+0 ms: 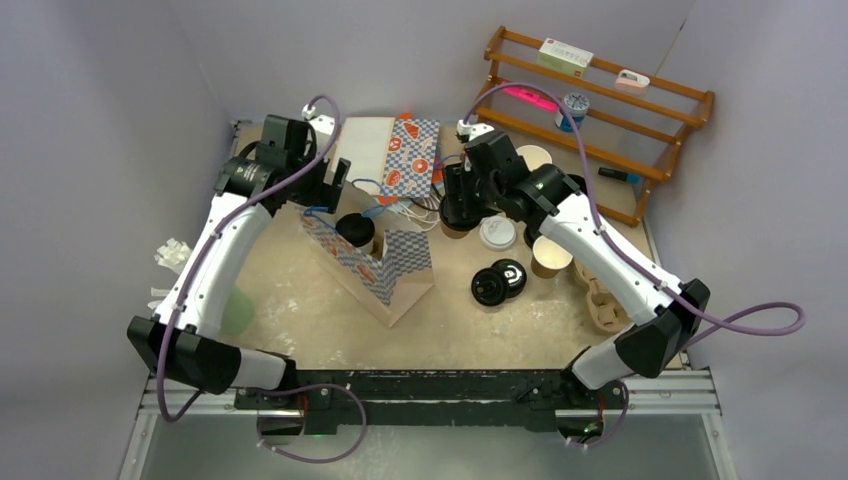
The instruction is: Pack the takeout coffee
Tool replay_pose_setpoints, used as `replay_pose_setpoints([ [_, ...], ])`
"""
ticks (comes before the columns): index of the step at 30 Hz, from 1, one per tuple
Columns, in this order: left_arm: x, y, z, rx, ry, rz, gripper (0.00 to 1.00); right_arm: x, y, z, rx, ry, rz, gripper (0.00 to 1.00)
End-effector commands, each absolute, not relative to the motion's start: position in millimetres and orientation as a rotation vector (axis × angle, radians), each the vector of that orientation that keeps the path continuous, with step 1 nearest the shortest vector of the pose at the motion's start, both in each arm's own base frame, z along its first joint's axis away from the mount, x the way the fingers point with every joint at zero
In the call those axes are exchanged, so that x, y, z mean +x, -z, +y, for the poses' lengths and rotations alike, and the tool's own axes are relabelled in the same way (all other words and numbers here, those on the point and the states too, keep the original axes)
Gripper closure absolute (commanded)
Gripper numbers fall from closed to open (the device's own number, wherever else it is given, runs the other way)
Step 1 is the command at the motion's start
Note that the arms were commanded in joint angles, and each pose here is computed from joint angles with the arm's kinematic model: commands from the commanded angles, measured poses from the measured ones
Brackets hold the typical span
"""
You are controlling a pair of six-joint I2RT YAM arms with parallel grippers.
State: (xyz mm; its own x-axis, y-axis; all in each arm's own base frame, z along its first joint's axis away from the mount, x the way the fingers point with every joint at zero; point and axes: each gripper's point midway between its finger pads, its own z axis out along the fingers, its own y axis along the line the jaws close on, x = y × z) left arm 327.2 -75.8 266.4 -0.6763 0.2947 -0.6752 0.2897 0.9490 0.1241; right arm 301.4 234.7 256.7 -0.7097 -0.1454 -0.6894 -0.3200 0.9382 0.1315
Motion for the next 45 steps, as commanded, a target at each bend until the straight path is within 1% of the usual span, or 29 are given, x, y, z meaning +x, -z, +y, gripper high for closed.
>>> replay_pose_setpoints([
  [1, 361, -278, -67, 0.411, -0.115, 2.237, 0.10, 304, -269, 237, -0.332, -0.331, 2.342, 0.66],
  [5, 372, -276, -71, 0.456, -0.118, 2.229, 0.10, 304, -269, 236, -0.329, -0.333, 2.344, 0.66],
  [9, 379, -274, -69, 0.464, -0.142, 2.250, 0.12, 303, -270, 235, -0.328, -0.332, 2.344, 0.66],
  [15, 383, -302, -75, 0.447, -0.099, 2.169, 0.13, 303, -270, 235, -0.328, -0.326, 2.345, 0.66],
  [20, 380, -323, -87, 0.498, -0.029, 2.073, 0.18, 303, -269, 237, -0.335, -0.335, 2.350, 0.66],
  [24, 374, -329, -92, 0.529, 0.005, 2.031, 0.18, 304, -269, 238, -0.336, -0.336, 2.354, 0.66],
  [26, 372, -325, -90, 0.574, -0.013, 2.018, 0.18, 304, -269, 238, -0.337, -0.334, 2.355, 0.66],
  [28, 371, -318, -85, 0.586, -0.053, 2.012, 0.12, 304, -270, 239, -0.338, -0.335, 2.356, 0.66],
  [30, 372, -306, -80, 0.610, -0.089, 2.034, 0.09, 304, -270, 239, -0.340, -0.339, 2.359, 0.66],
  [32, 370, -299, -90, 0.694, -0.033, 2.047, 0.10, 304, -270, 240, -0.342, -0.341, 2.358, 0.66],
  [33, 368, -295, -97, 0.765, 0.007, 2.037, 0.13, 305, -272, 240, -0.340, -0.341, 2.355, 0.66],
  [37, 368, -285, -103, 0.841, 0.048, 2.034, 0.14, 304, -273, 239, -0.339, -0.337, 2.354, 0.66],
  [45, 377, -261, -86, 0.879, -0.049, 2.143, 0.14, 304, -275, 238, -0.337, -0.336, 2.352, 0.65],
])
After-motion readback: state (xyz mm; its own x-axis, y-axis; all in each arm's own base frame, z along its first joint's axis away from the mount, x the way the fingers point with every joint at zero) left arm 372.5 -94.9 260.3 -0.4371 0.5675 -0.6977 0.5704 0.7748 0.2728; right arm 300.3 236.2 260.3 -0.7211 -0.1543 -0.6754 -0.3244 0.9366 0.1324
